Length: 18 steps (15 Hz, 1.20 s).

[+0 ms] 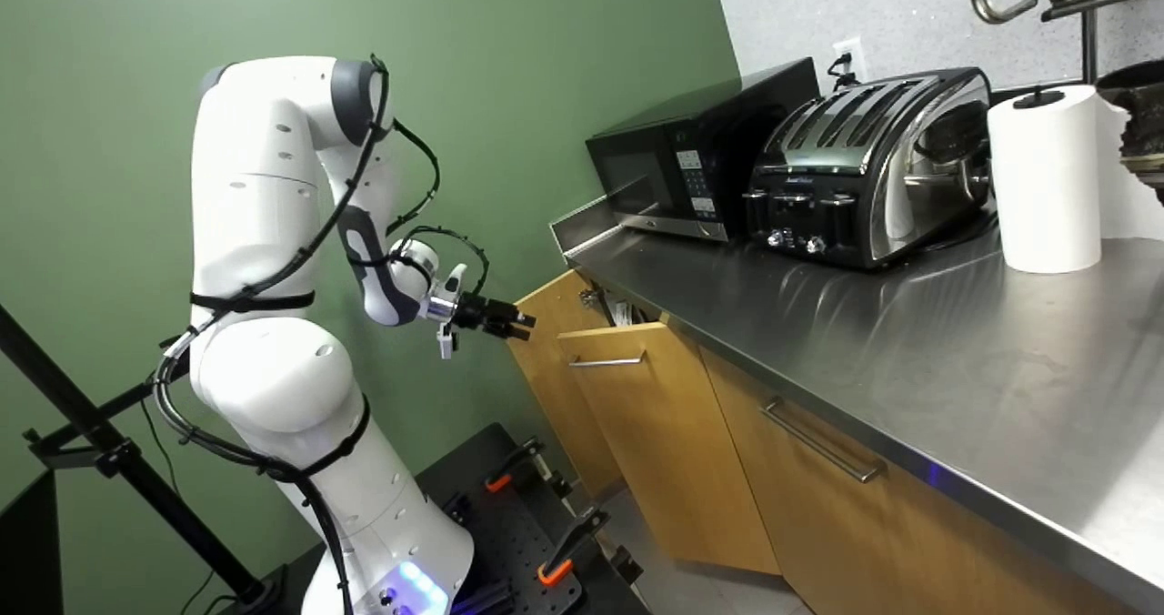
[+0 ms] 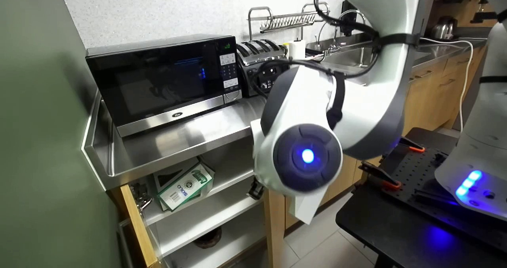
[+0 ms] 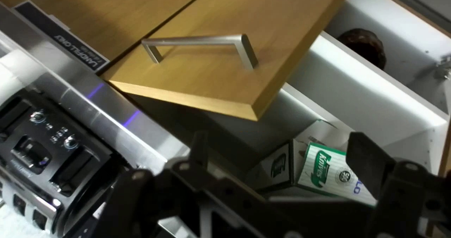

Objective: Open the second cupboard door from the left

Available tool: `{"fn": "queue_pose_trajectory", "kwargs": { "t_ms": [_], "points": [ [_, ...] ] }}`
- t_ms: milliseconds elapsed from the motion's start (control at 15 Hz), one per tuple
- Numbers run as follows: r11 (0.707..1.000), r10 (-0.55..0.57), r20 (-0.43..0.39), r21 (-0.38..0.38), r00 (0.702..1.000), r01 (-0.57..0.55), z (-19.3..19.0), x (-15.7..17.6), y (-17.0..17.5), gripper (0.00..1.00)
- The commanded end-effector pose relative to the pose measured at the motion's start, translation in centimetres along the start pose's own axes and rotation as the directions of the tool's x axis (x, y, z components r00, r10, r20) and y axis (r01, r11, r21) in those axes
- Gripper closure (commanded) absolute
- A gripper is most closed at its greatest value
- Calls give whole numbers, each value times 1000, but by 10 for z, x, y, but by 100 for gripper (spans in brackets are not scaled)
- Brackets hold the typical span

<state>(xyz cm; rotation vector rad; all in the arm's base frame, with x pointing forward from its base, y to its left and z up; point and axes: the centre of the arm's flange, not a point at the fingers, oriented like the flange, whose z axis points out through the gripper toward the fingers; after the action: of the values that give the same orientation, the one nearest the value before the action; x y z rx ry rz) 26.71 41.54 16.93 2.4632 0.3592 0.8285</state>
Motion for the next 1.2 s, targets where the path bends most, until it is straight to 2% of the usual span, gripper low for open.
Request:
{"fn": "queue_pose_trajectory", "kwargs": {
  "t_ms": [0, 67, 133, 200, 267, 400, 467, 600, 667, 800, 1000, 1133],
  "points": [
    [979, 63, -12, 197, 998, -60, 5, 47, 59, 0],
    [965, 46, -30, 258, 998, -37, 14, 59, 66, 0],
    [983, 56, -22, 175, 998, -51, 5, 46, 32, 0],
    [979, 65, -17, 195, 998, -61, 12, 55, 40, 0],
    [981, 65, -12, 183, 998, -62, 17, 56, 42, 0],
    [982, 50, -15, 183, 999, -47, 14, 49, 36, 0],
    [976, 57, -13, 210, 998, -53, 10, 45, 30, 0],
    [960, 141, 0, 244, 990, -137, 16, 58, 38, 2],
    [950, 187, 26, 249, 982, -188, 18, 67, 44, 27],
    [931, 243, 70, 264, 968, -253, 27, 86, 58, 30],
    [902, 292, 140, 287, 946, -321, 44, 114, 74, 53],
    [885, 280, 187, 329, 942, -328, 62, 127, 79, 68]
  ]
}}
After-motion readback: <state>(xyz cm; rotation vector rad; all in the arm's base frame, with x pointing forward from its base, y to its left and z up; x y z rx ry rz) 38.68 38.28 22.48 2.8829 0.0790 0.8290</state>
